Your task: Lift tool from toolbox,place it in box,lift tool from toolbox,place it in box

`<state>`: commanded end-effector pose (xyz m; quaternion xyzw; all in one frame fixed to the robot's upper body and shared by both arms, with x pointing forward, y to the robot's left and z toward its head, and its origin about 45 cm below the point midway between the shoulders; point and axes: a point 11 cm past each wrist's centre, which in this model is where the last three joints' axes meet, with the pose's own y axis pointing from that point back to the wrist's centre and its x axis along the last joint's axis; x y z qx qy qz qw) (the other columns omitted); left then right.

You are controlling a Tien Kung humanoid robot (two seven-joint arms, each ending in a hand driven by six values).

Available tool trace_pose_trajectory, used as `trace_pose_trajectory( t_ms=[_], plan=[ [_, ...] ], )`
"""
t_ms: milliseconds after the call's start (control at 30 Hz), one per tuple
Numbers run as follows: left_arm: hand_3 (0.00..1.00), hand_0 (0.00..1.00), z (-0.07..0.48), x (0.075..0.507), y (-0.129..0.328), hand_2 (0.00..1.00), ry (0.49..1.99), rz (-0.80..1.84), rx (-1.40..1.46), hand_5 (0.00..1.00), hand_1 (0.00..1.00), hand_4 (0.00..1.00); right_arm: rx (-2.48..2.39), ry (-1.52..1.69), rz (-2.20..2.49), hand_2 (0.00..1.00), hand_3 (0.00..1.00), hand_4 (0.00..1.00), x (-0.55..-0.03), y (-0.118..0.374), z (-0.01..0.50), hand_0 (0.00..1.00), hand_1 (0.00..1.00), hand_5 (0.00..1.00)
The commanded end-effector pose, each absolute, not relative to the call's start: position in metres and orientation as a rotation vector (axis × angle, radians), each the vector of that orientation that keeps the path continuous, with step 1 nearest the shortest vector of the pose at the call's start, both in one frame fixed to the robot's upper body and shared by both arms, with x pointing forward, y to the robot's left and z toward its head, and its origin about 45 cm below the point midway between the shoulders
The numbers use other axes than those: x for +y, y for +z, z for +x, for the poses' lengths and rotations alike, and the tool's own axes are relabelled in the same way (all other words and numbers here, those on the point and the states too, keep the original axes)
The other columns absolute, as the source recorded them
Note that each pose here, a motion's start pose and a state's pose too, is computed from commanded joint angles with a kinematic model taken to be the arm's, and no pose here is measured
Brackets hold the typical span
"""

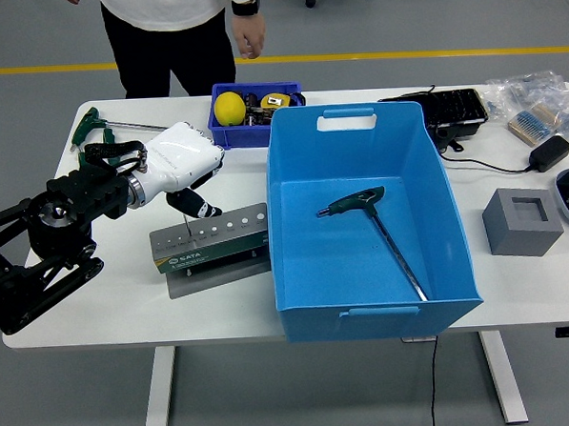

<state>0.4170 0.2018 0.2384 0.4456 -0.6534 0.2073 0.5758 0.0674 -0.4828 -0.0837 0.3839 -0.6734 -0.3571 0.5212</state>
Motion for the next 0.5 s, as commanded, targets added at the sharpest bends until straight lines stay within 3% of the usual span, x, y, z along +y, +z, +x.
trace_pose_trajectory(
  t_ms=[500],
  plan=[
    [0.053,0.162,0.4164,0.1954,0.2397,0.048,0.47,1.029,-1.541,0.37,0.014,0.851,-1.62,-0.858,0.918,0.719,0.666,0.929,-0.483,-0.0836,0.0674,0.736,0.669,0.817]
  ],
)
